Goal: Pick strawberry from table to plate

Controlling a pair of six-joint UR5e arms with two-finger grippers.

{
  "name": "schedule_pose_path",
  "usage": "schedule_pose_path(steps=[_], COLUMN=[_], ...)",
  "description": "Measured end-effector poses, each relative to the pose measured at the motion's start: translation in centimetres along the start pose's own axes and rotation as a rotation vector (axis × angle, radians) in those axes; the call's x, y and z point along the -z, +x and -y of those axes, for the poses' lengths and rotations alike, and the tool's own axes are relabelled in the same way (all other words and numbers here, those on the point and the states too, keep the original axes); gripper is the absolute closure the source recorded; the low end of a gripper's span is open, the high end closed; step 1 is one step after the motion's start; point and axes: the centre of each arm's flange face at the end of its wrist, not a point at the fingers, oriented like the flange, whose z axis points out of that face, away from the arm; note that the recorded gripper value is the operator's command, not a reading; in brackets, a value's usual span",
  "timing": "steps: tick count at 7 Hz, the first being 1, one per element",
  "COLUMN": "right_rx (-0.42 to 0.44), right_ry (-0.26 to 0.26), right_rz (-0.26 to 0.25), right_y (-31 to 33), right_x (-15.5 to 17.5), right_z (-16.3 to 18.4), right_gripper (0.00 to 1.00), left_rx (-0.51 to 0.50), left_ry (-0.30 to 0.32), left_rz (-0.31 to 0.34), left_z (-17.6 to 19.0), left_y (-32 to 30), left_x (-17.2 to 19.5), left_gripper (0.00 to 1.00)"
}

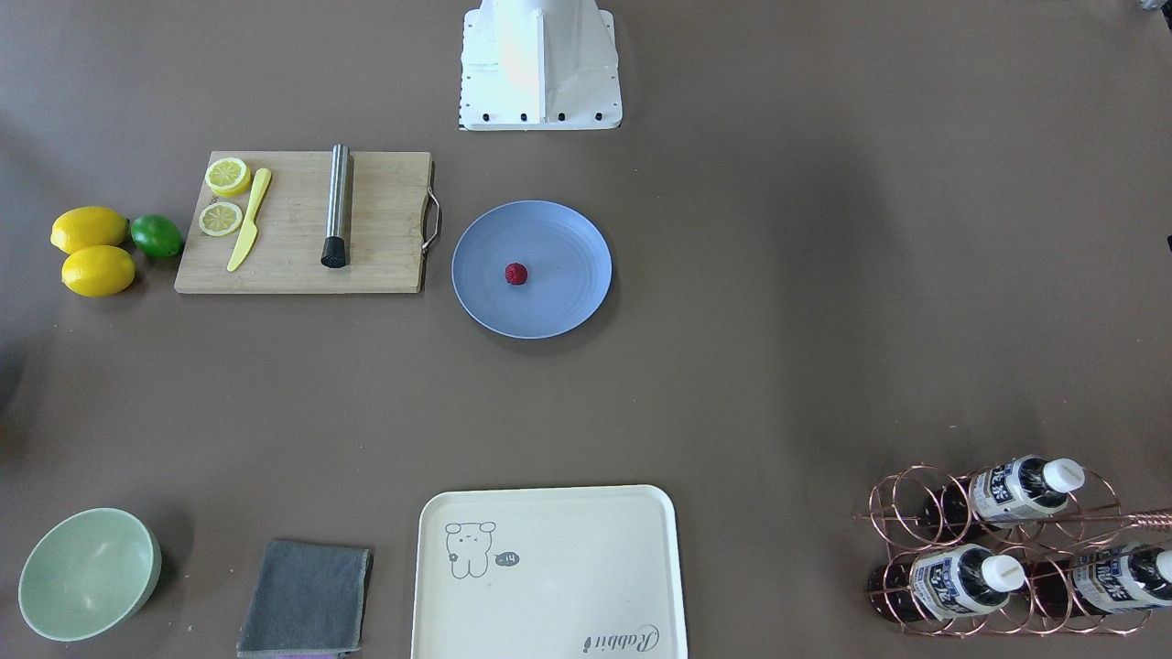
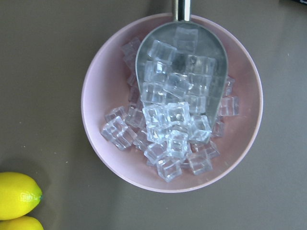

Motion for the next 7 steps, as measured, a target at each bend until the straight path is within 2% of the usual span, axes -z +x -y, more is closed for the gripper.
schedule_pose_path(steps=[2, 7], right_rx=[-0.018, -0.018], right_ry=[-0.016, -0.028], right_rz=[-0.018, -0.039], right_y=[1.7, 2.2], right_x=[-0.3, -0.6], right_z=[-1.3, -1.9], right_gripper=[0.0, 0.0], left_rx=[0.007, 0.016], left_ry=[0.003, -0.003], left_rz=[0.001, 0.003], left_z=[-0.3, -0.5], left_y=[-0.5, -0.9], left_x=[0.1, -0.1], left_gripper=[0.03, 0.03])
